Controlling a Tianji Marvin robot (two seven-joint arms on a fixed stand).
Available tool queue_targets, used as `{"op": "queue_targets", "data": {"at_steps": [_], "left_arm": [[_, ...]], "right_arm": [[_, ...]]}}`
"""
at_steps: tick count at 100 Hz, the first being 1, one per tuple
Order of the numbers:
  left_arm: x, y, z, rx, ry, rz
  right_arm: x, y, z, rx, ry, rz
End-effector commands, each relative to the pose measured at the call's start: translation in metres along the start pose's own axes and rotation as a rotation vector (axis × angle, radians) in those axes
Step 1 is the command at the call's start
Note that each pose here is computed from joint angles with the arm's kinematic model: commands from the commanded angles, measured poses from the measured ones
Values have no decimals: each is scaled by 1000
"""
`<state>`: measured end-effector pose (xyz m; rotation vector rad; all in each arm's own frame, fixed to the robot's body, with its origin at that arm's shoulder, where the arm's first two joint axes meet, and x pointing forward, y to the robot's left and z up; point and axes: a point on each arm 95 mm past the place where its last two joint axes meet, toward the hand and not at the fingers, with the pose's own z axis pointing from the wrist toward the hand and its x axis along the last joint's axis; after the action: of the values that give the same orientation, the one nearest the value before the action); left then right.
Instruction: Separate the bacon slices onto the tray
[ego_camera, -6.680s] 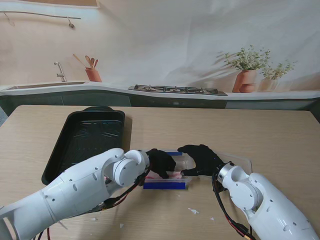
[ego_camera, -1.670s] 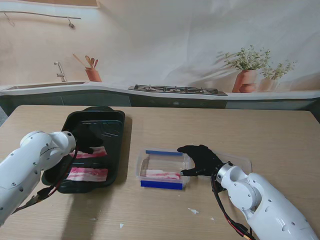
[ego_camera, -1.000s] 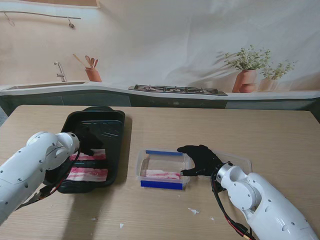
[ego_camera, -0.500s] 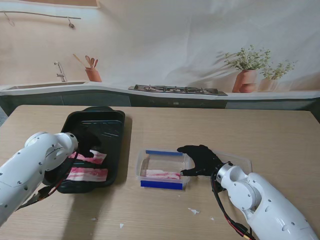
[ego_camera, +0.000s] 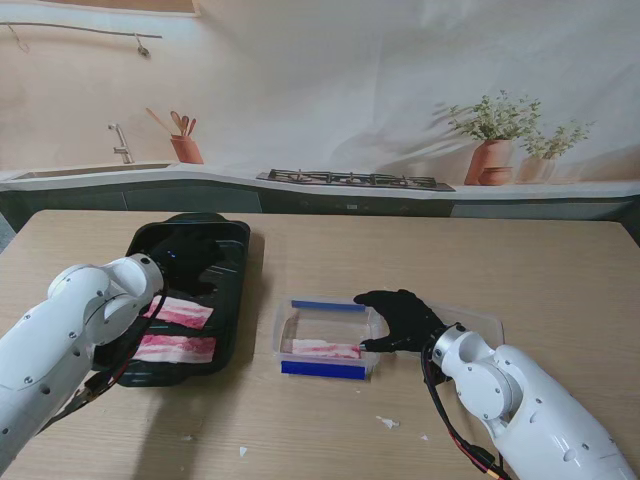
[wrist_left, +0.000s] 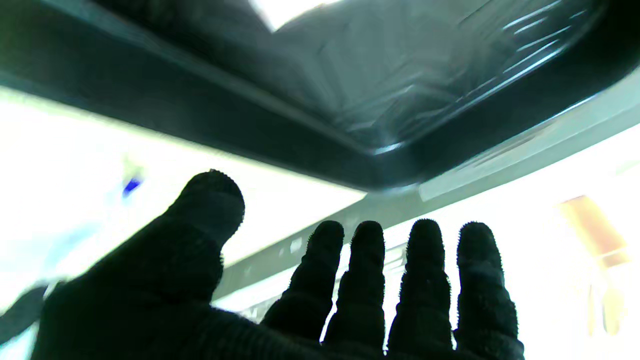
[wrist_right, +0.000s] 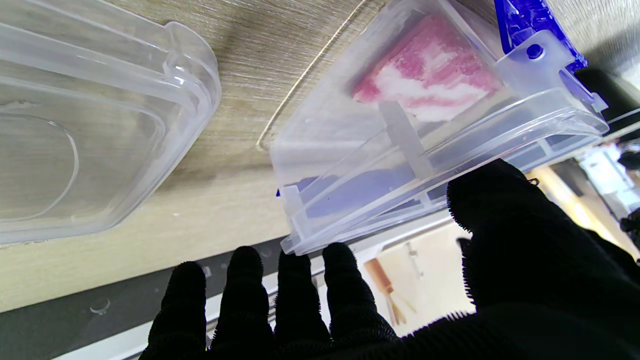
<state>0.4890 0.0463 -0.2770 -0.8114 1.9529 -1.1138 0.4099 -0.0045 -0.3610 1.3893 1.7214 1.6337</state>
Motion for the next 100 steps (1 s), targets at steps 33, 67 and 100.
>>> {"op": "queue_targets", "data": {"at_steps": [33, 67, 100], "left_arm": [[88, -78, 7, 154, 218, -321], [148, -89, 26, 40, 299, -544], [188, -72, 51, -102, 304, -663]], "right_arm": [[2, -5, 1, 13, 17, 12], [1, -4, -1, 5, 18, 16], [0, -4, -1, -1, 18, 18]]}}
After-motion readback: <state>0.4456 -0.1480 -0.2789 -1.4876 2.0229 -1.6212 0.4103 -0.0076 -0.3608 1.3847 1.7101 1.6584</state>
